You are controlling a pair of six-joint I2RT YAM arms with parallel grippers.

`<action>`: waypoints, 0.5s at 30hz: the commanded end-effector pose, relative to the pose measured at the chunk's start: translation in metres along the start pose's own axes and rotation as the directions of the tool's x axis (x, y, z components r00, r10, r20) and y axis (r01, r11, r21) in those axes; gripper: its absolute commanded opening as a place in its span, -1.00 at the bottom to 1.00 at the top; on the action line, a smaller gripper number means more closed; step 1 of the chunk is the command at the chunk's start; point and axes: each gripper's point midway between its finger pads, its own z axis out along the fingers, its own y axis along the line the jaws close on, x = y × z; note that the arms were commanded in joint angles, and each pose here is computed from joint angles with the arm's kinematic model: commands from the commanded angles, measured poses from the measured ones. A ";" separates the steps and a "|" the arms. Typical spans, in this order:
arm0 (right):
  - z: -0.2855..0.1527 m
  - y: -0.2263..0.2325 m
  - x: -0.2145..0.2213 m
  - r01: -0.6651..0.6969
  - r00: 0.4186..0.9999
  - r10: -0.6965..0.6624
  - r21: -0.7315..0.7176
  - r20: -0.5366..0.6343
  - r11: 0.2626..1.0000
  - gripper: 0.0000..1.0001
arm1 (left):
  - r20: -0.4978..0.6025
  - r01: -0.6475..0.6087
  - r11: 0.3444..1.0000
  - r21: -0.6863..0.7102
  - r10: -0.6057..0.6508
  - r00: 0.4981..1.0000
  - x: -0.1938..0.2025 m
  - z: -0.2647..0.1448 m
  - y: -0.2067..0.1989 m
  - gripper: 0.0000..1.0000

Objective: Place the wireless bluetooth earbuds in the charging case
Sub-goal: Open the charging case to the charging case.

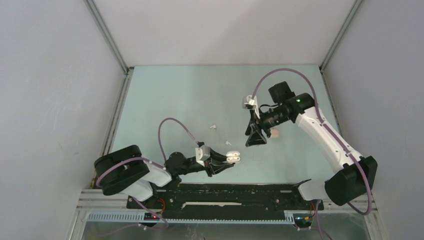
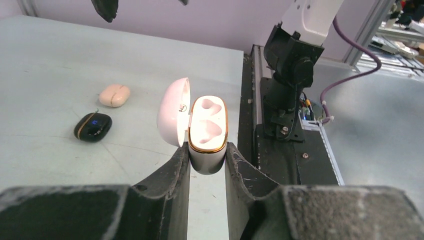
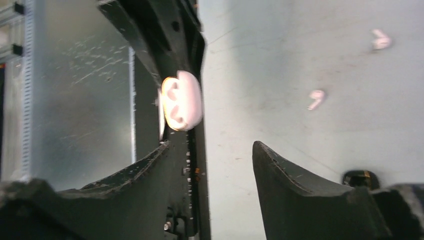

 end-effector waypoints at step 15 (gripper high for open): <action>0.052 -0.128 0.008 0.057 0.995 -0.022 0.356 -0.100 0.933 -0.23 | 0.108 -0.059 0.939 -0.338 0.101 0.989 -0.059 -0.076 0.024 -0.99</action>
